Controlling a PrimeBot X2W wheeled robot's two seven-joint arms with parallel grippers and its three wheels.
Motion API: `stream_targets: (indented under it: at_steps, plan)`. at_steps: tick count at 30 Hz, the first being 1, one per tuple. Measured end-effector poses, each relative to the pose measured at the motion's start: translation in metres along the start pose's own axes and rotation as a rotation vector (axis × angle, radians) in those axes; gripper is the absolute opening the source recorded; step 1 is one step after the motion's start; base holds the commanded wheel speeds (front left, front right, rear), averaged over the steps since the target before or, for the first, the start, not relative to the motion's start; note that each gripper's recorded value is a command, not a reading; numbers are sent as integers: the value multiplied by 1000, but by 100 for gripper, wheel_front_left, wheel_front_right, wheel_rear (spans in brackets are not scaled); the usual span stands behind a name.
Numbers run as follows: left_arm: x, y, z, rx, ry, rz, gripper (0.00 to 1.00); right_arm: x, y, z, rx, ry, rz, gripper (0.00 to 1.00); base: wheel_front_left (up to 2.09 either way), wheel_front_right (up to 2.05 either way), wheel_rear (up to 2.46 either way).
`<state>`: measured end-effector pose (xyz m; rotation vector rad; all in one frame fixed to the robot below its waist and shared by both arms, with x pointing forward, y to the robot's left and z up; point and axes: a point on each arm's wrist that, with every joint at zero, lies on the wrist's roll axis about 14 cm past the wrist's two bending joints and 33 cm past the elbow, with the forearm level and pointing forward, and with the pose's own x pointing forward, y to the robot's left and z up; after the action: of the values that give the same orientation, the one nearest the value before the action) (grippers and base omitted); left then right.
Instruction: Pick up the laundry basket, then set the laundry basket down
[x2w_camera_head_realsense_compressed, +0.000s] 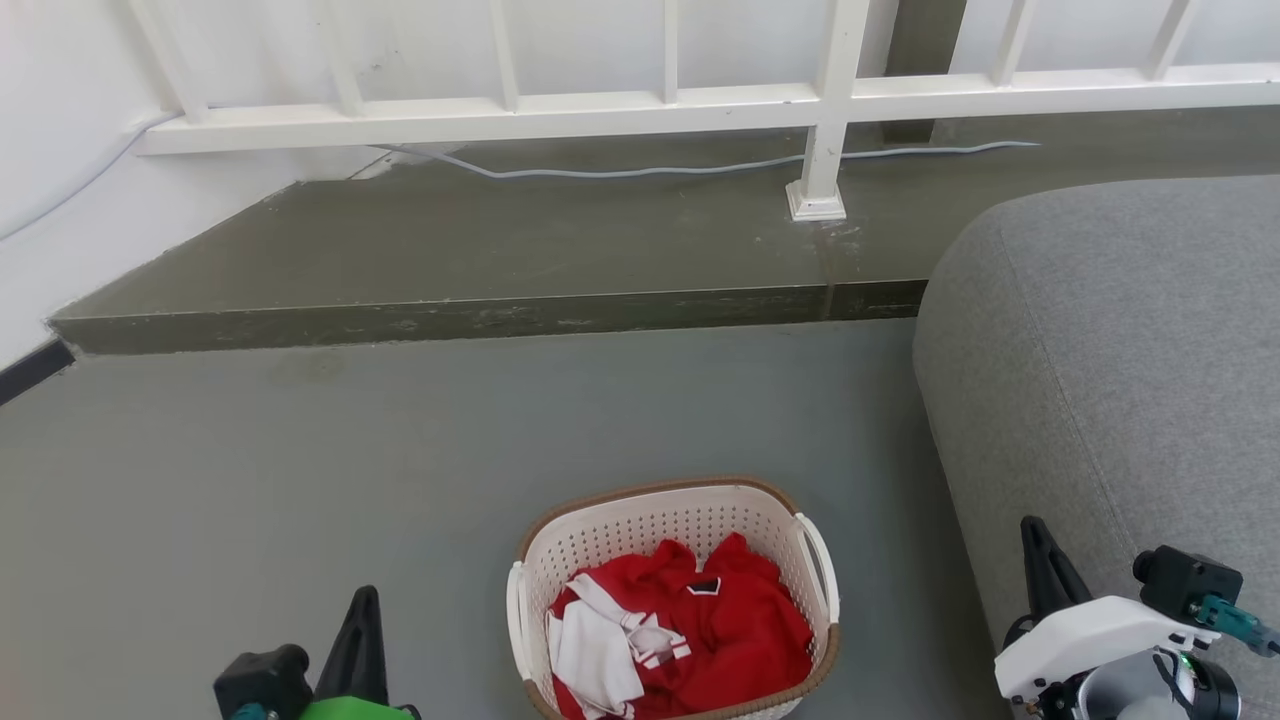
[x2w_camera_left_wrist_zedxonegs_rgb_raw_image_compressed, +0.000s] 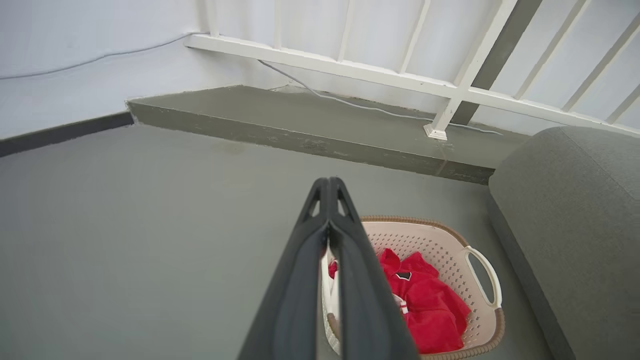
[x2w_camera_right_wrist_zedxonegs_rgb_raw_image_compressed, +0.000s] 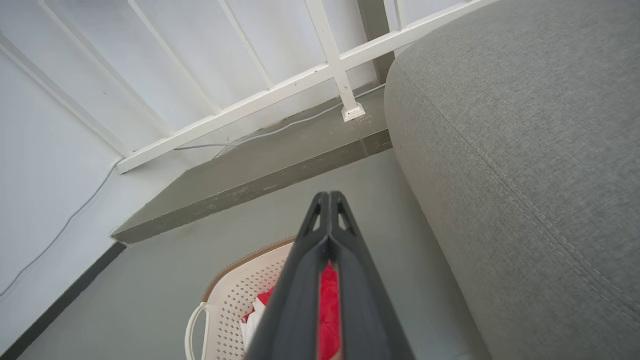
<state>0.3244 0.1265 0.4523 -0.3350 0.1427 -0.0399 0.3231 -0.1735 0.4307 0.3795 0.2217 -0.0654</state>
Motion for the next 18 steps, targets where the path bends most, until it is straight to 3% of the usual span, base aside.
stream_targets:
  at_steps: [18]
  plan:
    - [3, 20, -4, -273, 52, 73, 0, 9, -7, 6, 239, 22, -29, 0, 0, 0, 0]
